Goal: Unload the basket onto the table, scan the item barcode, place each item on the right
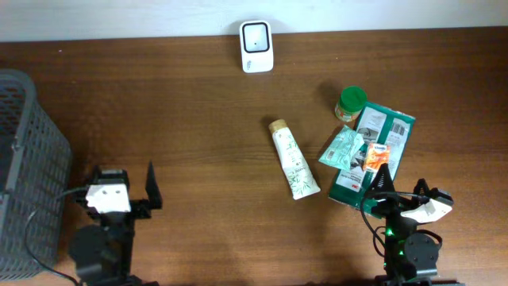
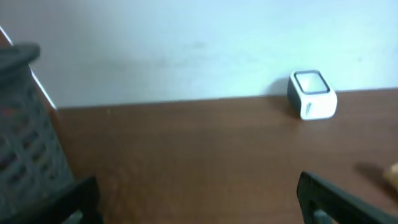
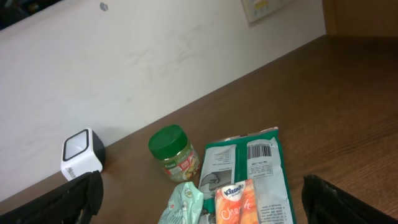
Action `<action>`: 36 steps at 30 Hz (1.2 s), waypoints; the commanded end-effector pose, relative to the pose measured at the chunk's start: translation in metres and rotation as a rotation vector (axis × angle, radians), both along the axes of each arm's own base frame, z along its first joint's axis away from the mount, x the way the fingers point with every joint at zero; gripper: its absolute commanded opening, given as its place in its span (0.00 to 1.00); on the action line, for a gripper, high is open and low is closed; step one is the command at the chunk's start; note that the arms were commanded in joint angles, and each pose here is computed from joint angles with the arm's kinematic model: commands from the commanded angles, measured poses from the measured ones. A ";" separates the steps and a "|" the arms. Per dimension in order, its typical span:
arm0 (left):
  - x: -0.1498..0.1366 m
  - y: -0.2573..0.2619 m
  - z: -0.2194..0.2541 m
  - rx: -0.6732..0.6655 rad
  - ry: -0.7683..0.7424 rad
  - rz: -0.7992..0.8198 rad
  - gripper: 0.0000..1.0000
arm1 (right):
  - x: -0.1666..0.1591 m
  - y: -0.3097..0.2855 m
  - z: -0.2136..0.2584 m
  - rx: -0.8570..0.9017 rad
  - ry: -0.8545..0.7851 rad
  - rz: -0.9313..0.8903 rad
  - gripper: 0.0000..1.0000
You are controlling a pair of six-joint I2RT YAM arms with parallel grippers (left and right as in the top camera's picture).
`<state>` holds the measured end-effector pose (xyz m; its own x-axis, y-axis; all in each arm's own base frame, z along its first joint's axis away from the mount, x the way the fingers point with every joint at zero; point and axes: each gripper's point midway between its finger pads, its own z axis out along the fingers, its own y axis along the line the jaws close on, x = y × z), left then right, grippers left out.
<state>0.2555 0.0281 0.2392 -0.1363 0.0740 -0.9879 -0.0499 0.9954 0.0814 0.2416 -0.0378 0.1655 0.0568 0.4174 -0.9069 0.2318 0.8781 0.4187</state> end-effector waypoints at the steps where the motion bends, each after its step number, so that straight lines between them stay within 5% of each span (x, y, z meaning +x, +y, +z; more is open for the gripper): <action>1: -0.001 0.001 -0.024 0.074 -0.103 0.005 0.99 | 0.000 -0.002 -0.003 -0.004 0.006 -0.007 0.98; 8: -0.008 -0.009 -0.080 0.288 -0.047 -0.044 0.99 | 0.000 -0.002 -0.003 -0.004 0.005 -0.007 0.98; 36: -0.011 -0.005 -0.081 0.297 -0.040 -0.022 0.99 | 0.000 -0.002 -0.003 -0.004 0.006 -0.007 0.98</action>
<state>0.2451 0.0218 0.1595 -0.0892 0.3486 -0.9330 -0.0308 0.9353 0.3524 0.2416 -0.0379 0.1655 0.0572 0.4171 -0.9071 0.2320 0.8781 0.4184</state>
